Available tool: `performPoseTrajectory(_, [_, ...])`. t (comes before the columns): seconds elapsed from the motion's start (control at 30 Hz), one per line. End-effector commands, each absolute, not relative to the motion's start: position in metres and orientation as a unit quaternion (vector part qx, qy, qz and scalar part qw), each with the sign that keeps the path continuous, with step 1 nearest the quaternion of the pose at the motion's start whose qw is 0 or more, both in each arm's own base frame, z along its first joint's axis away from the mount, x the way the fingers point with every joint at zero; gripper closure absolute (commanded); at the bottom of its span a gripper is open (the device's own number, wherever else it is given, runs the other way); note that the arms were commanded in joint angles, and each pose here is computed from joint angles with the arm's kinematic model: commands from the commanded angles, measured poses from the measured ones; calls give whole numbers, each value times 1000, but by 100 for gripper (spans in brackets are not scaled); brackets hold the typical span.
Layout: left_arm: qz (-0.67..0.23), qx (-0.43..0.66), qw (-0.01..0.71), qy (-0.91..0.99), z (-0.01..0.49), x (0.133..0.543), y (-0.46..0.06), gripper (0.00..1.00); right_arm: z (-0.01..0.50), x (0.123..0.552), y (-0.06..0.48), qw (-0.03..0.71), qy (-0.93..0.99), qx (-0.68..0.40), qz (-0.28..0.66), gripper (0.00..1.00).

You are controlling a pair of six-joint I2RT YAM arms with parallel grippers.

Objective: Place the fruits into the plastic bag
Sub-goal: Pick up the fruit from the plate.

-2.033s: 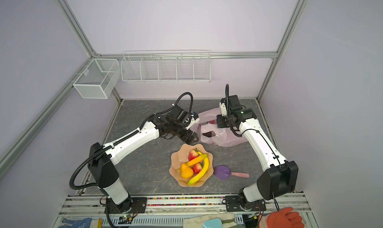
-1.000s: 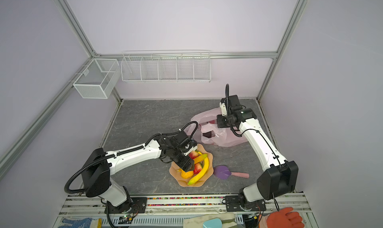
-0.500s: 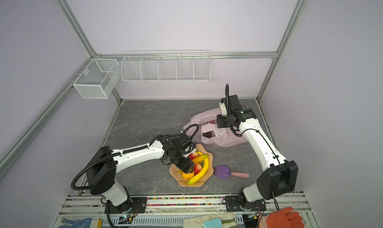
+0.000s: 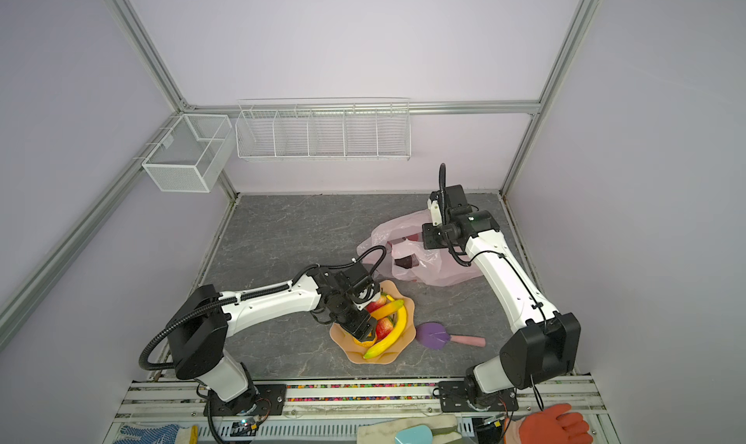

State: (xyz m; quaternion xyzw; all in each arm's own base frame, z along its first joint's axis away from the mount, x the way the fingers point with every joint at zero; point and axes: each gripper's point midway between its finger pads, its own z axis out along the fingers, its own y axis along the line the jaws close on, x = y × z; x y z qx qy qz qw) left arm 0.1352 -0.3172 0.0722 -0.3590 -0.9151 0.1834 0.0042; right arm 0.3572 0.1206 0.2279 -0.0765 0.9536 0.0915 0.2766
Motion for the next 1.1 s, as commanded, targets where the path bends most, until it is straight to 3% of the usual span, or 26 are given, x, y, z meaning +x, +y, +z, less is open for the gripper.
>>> performPoseTrajectory(0.0, [183, -357, 17, -916, 69, 130, -316, 17, 230, 360, 119, 283, 952, -74, 92, 93])
performPoseTrajectory(0.17, [182, -360, 24, -914, 64, 127, -318, 18, 229, 359, 119, 280, 953, -74, 92, 93])
performPoseTrajectory(0.5, [186, -369, 25, -910, 66, 127, -323, 28, 230, 359, 119, 282, 952, -74, 93, 93])
performPoseTrajectory(0.93, [188, -379, -9, -906, 94, 138, -331, 67, 232, 362, 119, 286, 951, -73, 91, 93])
performPoseTrajectory(1.07, [187, -380, -18, -906, 102, 142, -332, 70, 234, 362, 118, 288, 951, -73, 91, 93])
